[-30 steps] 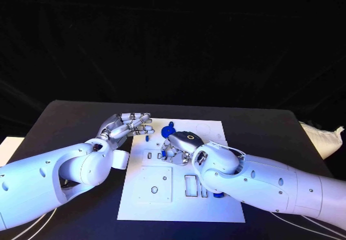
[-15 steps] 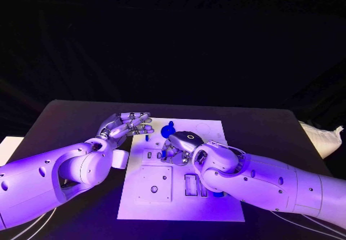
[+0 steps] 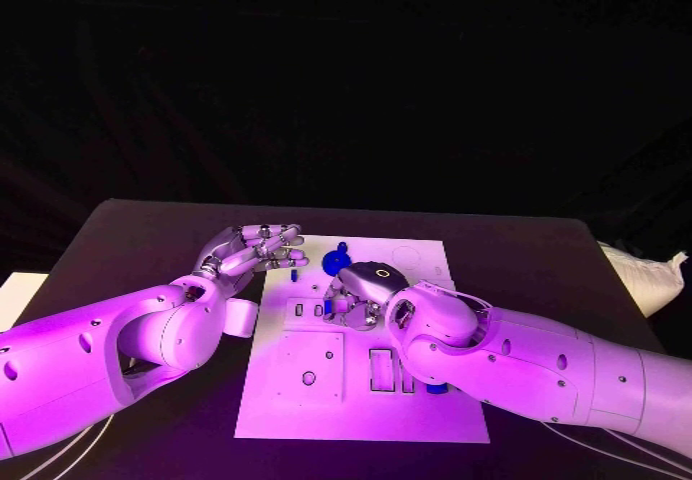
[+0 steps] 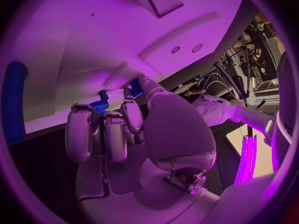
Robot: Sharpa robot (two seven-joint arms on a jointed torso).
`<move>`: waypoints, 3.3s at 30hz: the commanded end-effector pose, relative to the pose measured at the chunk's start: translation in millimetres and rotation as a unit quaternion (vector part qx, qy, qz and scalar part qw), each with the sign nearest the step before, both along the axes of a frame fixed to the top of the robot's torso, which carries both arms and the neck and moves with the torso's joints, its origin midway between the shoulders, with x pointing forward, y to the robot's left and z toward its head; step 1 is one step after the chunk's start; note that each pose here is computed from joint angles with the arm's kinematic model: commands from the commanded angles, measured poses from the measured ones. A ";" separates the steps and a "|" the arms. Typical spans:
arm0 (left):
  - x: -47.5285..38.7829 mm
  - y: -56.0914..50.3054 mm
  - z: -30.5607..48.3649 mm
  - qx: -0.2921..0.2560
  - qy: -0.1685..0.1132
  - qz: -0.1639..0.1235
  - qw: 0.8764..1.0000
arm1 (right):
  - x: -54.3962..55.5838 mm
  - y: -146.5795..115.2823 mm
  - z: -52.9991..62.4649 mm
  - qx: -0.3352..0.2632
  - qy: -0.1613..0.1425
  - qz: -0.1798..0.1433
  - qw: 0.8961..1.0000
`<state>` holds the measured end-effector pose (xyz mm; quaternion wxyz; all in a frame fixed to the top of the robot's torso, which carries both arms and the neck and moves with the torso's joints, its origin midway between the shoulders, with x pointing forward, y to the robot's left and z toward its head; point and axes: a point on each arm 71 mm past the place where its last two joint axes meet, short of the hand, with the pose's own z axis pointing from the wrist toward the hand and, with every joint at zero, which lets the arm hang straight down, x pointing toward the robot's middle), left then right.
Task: Assemble the parts on the task board
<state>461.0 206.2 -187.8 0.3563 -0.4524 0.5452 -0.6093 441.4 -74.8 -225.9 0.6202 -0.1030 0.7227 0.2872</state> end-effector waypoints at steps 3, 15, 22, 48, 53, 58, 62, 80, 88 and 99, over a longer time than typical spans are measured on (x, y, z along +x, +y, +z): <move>0.0 -1.6 1.0 -0.005 -0.003 -0.005 1.000 | 1.0 -6.8 -10.5 -0.019 0.015 -0.023 0.999; 1.1 -1.8 -0.3 -0.005 0.002 -0.009 1.000 | -6.4 -7.8 4.1 0.056 -0.023 -0.022 0.998; 3.0 0.0 -4.5 0.019 0.015 -0.013 1.000 | -18.0 -15.0 30.1 0.127 -0.066 0.010 0.990; 27.2 -13.3 -7.7 0.545 0.098 -0.155 0.818 | 24.8 -149.0 89.9 0.249 -0.020 -0.080 0.965; 34.1 -25.0 -5.6 0.586 0.096 -0.168 0.787 | 28.2 -156.0 87.7 0.247 -0.015 -0.095 0.964; 39.7 -36.9 -5.1 0.611 0.092 -0.183 0.765 | 30.1 -158.2 85.7 0.244 -0.011 -0.102 0.964; 44.1 -43.9 -5.5 0.619 0.093 -0.189 0.757 | 30.9 -158.0 84.3 0.242 -0.007 -0.104 0.965; 48.5 -66.0 -8.5 0.639 0.091 -0.222 0.731 | 34.7 -155.1 77.0 0.232 0.014 -0.108 0.967; 49.0 -73.1 -8.3 0.637 0.085 -0.222 0.733 | 36.0 -154.0 73.2 0.227 0.024 -0.111 0.967; 48.7 -76.9 -7.8 0.636 0.081 -0.222 0.735 | 36.7 -152.1 69.7 0.224 0.031 -0.111 0.968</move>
